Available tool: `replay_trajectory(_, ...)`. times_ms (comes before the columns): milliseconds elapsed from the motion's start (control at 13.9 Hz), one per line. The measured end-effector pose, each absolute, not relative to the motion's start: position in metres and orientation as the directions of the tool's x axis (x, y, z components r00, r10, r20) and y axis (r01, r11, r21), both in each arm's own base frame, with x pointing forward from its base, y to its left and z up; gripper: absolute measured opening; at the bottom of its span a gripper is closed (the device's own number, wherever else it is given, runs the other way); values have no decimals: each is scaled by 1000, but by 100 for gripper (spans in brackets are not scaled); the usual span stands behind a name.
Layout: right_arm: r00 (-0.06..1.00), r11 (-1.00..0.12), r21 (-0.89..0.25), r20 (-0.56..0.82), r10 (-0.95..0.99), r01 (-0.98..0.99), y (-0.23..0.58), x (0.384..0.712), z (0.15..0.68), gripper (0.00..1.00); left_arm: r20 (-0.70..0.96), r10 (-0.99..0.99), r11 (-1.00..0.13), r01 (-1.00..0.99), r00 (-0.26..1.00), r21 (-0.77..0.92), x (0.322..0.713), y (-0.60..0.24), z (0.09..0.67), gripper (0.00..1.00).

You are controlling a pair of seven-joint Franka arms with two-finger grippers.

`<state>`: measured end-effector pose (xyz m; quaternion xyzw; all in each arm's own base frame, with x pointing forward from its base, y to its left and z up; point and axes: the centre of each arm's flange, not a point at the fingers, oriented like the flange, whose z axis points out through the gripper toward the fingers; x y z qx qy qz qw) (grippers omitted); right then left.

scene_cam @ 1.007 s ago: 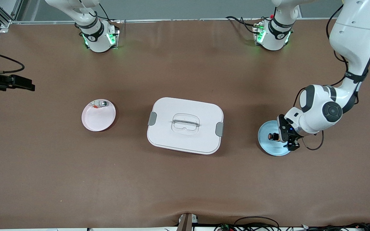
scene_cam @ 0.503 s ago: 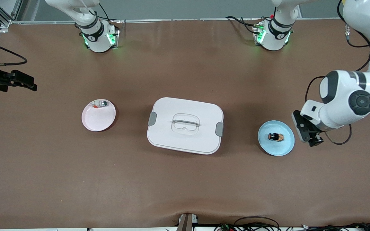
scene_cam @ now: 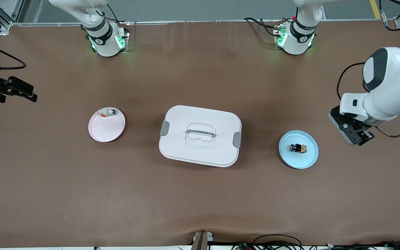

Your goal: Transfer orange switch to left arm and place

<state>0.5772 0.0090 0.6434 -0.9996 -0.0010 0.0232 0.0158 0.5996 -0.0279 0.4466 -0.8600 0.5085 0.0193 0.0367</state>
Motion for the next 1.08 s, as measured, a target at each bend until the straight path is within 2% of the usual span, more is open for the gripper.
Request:
replay_trajectory(647,997,-999,-36,-70,-24,-26,5,573,639,100,-58,-569,-821,-571,820,-15,595,-24,546,100)
replay_trajectory(1078,997,-999,-36,-69,-27,-29,4,573,640,100,-73,-200,-980,-199,977,18,584,-48,561,100)
